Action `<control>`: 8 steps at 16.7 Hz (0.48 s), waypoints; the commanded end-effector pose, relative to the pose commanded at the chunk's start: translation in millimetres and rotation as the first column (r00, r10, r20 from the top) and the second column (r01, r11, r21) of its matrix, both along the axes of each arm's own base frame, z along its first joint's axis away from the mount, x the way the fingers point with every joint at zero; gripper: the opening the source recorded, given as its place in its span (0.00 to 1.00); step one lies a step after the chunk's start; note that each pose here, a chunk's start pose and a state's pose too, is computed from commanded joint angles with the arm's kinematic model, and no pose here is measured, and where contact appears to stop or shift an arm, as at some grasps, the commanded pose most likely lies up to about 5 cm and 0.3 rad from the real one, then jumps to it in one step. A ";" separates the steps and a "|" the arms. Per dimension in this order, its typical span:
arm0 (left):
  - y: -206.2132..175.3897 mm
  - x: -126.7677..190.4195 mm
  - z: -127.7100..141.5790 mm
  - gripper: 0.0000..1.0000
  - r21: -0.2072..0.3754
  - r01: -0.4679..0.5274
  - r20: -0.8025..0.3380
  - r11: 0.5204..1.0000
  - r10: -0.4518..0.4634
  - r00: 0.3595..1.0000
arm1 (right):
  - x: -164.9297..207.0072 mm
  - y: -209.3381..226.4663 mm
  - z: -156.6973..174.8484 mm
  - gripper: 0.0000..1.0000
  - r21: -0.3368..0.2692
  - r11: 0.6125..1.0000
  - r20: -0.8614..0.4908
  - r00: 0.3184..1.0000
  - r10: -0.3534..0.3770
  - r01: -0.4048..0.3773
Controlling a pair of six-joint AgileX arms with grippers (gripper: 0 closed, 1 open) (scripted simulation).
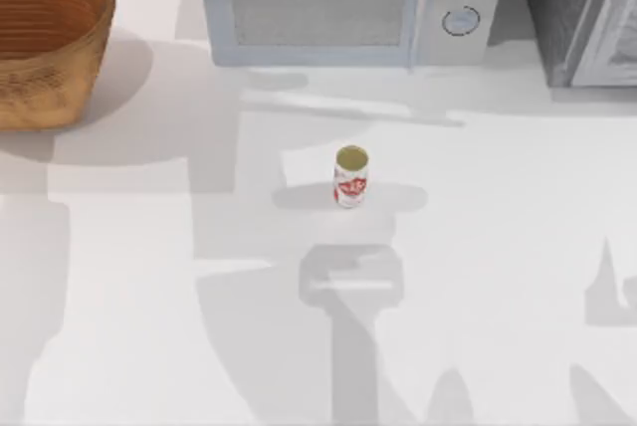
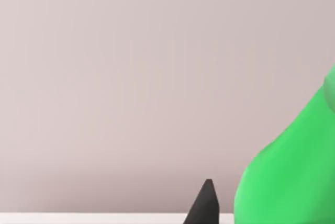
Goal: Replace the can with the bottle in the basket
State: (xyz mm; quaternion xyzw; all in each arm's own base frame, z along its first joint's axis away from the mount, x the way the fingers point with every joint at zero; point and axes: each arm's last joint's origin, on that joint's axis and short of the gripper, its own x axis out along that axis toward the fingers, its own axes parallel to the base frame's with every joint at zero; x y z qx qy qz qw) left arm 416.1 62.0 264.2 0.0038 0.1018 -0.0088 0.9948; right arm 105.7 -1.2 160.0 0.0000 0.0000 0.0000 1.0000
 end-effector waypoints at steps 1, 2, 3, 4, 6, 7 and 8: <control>-0.7 2.3 -0.3 0.00 0.000 -0.001 0.006 1.000 0.001 1.000 | 0.0 0.0 0.0 1.00 0.000 1.000 0.000 1.000 0.000 0.000; -0.8 2.4 -0.3 0.00 0.000 -0.001 0.006 1.000 0.001 1.000 | 0.0 0.0 0.0 1.00 0.000 1.000 0.000 1.000 0.000 0.000; -0.8 2.4 -0.3 0.00 0.000 -0.001 0.006 1.000 0.001 1.000 | 0.0 0.0 0.0 1.00 0.000 1.000 0.000 1.000 0.000 0.000; -0.8 2.4 -0.3 0.00 0.000 -0.001 0.006 1.000 0.001 1.000 | 0.0 0.0 0.0 1.00 0.000 1.000 0.000 1.000 0.000 0.000; -0.8 2.4 -0.3 0.15 0.000 -0.001 0.006 1.000 0.001 1.000 | 0.0 0.0 0.0 1.00 0.000 1.000 0.000 1.000 0.000 0.000; -0.8 2.4 -0.3 0.23 0.000 -0.001 0.006 1.000 0.001 1.000 | 0.0 0.0 0.0 1.00 0.000 1.000 0.000 1.000 0.000 0.000; -0.8 2.4 -0.3 0.30 0.000 -0.001 0.006 1.000 0.001 1.000 | 0.0 0.0 0.0 1.00 0.000 1.000 0.000 1.000 0.000 0.000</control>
